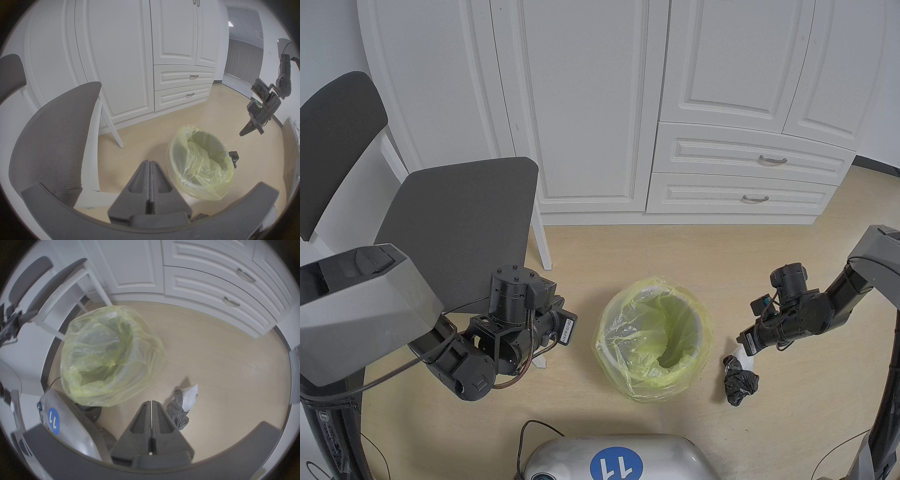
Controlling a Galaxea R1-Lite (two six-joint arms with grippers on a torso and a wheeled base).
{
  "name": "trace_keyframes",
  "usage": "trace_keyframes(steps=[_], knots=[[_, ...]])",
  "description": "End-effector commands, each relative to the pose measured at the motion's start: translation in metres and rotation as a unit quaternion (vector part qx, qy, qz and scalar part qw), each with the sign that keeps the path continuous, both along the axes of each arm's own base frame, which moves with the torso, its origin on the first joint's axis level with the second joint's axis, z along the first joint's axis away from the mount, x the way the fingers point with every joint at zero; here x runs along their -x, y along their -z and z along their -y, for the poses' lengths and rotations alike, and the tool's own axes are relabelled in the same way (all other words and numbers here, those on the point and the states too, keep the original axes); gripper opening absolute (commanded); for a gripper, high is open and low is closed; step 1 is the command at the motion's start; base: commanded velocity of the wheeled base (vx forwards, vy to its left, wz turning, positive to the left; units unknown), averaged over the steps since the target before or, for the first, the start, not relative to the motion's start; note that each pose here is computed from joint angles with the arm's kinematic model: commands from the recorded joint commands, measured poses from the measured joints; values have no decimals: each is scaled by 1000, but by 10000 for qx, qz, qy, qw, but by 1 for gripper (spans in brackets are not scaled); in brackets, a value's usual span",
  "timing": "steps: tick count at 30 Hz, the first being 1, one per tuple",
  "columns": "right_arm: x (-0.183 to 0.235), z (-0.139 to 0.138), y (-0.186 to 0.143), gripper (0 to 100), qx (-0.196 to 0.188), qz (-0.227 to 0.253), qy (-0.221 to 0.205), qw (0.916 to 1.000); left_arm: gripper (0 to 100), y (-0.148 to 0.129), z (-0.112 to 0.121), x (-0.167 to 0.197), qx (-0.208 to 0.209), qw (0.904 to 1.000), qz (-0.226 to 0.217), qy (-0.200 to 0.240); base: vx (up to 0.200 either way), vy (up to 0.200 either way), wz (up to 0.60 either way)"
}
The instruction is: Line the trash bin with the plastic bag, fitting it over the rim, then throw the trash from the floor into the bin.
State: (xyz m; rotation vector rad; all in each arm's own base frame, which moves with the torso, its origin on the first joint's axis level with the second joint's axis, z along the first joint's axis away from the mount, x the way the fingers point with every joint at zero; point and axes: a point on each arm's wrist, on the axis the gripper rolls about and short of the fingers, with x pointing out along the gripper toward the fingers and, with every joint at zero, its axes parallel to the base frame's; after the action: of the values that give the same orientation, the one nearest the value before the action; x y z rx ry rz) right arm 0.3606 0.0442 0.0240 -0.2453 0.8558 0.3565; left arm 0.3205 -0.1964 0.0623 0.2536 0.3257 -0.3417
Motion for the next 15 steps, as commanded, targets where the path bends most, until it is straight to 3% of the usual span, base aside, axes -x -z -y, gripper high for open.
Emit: trace_keyframes(steps=[1, 7, 15], knots=[[23, 0, -27, 0, 169, 296, -414, 9986, 0, -1, -1, 2, -23, 10000, -8, 8, 0, 0, 0], [36, -12, -44, 0, 160, 554, -606, 9965, 0, 0, -3, 5, -69, 10000, -23, 12, 0, 0, 0], [42, -49, -47, 0, -264, 881, -461, 9947, 0, -9, -7, 11, -112, 9999, 52, 41, 0, 0, 0]])
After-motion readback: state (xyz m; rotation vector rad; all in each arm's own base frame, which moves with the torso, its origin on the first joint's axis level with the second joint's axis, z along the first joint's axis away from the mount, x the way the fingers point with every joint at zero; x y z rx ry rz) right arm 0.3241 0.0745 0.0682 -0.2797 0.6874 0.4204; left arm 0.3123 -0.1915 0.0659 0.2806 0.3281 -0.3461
